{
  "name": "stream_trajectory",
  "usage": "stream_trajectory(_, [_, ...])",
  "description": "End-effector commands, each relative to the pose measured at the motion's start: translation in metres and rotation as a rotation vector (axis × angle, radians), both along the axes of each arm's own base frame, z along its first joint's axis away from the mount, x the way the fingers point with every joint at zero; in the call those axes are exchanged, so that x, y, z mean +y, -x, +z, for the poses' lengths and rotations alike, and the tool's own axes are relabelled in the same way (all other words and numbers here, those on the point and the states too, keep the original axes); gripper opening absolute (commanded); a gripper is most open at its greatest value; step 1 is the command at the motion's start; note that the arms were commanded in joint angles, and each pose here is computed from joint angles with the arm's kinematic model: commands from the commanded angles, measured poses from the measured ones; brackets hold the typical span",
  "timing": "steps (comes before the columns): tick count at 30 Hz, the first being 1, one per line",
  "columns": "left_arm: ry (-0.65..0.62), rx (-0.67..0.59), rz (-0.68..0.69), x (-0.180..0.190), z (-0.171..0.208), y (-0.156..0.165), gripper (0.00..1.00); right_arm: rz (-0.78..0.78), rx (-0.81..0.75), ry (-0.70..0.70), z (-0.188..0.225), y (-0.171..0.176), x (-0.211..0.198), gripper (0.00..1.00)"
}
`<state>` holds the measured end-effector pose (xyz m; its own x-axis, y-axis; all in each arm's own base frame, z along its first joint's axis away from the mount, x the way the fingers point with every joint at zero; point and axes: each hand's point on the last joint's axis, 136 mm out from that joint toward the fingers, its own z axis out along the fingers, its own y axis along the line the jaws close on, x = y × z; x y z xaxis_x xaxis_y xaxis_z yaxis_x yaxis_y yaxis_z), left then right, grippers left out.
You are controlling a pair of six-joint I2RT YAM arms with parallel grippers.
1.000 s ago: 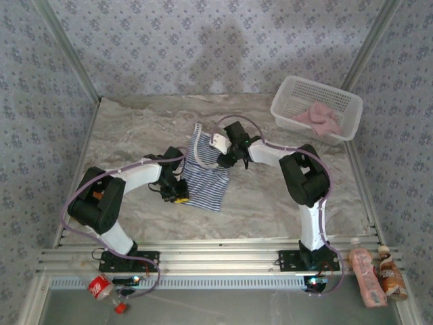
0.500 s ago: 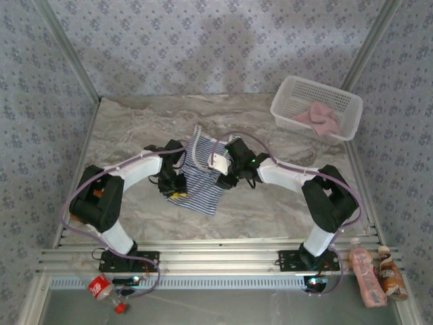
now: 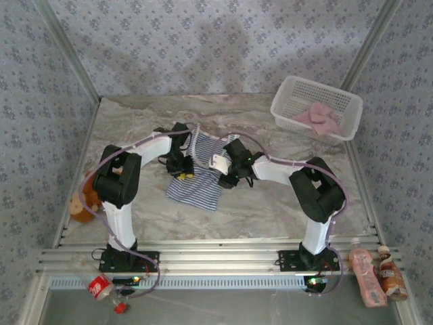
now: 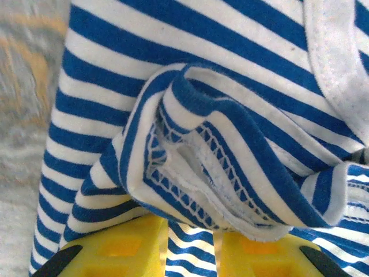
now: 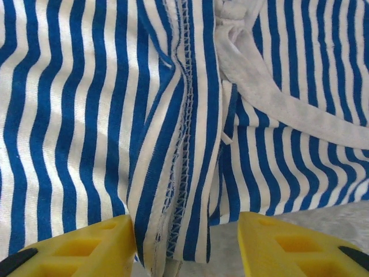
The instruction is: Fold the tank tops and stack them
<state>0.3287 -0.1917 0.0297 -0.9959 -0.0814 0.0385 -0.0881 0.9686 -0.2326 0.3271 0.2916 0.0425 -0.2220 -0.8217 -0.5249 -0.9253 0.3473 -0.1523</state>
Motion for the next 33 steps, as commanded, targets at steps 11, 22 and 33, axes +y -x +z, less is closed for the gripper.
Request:
stream_trajectory(11, [-0.02,-0.02,-0.026,0.016,-0.001,-0.035,0.28,-0.27,0.049,-0.044,0.009,-0.047,-0.015,0.5])
stream_trajectory(22, [-0.027,-0.09,-0.026,0.024,0.029,-0.054,0.38,-0.406,0.149,-0.212,0.031,-0.064,-0.013,0.5])
stream_trajectory(33, [0.004,-0.036,0.06,0.046,0.057,0.018,0.48,0.001,-0.016,-0.151,0.036,0.021,0.002,0.56])
